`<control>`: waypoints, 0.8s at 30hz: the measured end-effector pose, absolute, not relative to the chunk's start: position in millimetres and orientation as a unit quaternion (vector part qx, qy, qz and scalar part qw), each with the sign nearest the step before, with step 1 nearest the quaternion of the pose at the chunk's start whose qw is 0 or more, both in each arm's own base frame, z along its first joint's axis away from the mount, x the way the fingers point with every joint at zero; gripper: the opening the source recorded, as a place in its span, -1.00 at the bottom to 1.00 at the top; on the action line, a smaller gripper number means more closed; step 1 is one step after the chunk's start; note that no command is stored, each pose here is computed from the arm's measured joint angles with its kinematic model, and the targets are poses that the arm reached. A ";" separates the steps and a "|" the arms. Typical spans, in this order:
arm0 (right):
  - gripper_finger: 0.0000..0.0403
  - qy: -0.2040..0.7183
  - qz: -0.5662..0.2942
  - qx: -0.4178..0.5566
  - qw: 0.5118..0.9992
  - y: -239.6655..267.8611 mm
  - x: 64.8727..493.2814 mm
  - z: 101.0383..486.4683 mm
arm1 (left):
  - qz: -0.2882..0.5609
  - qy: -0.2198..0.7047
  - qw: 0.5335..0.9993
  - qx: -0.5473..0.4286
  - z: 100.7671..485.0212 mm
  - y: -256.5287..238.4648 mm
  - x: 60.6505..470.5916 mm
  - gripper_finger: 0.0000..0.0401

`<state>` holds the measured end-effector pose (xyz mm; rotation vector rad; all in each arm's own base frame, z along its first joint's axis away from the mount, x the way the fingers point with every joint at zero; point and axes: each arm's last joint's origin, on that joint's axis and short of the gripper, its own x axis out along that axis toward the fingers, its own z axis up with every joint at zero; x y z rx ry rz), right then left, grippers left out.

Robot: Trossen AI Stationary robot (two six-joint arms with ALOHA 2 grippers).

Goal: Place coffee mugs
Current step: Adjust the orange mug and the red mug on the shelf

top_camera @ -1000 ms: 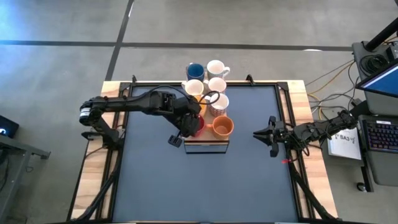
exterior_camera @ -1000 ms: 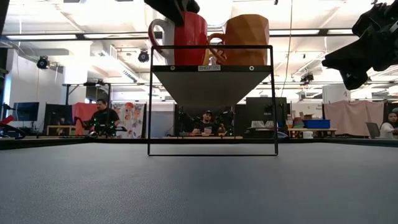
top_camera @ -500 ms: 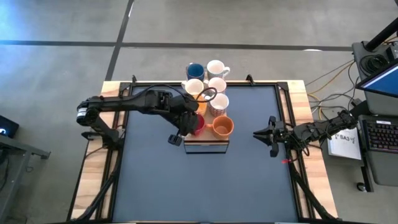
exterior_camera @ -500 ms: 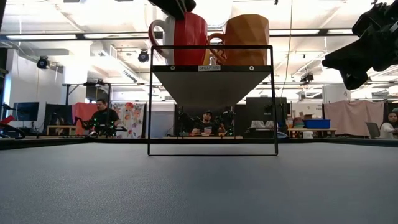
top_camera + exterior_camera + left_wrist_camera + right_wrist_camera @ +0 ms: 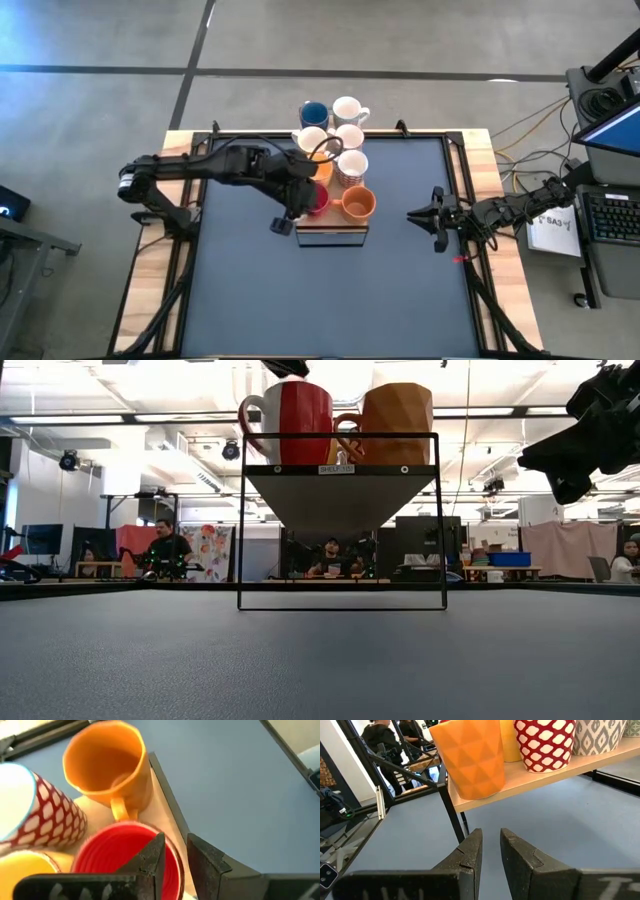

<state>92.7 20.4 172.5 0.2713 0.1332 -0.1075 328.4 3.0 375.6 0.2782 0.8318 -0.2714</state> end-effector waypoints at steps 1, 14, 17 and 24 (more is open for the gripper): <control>-0.72 0.066 -0.053 0.135 0.987 20.4 92.6 172.5 | -0.130 0.396 0.899 0.134 376.5 2.0 329.1 -0.69; -0.72 0.066 -0.053 0.135 0.987 20.5 92.6 172.5 | -0.150 0.315 0.921 0.175 385.7 -15.2 340.9 -0.44; -0.72 0.066 -0.053 0.135 0.987 20.4 92.7 172.5 | -0.161 0.301 0.920 0.193 382.7 -18.5 347.5 -0.37; -0.72 0.069 -0.054 0.134 0.987 20.4 92.6 172.0 | -0.162 0.303 0.916 0.204 363.8 -19.6 370.8 -0.33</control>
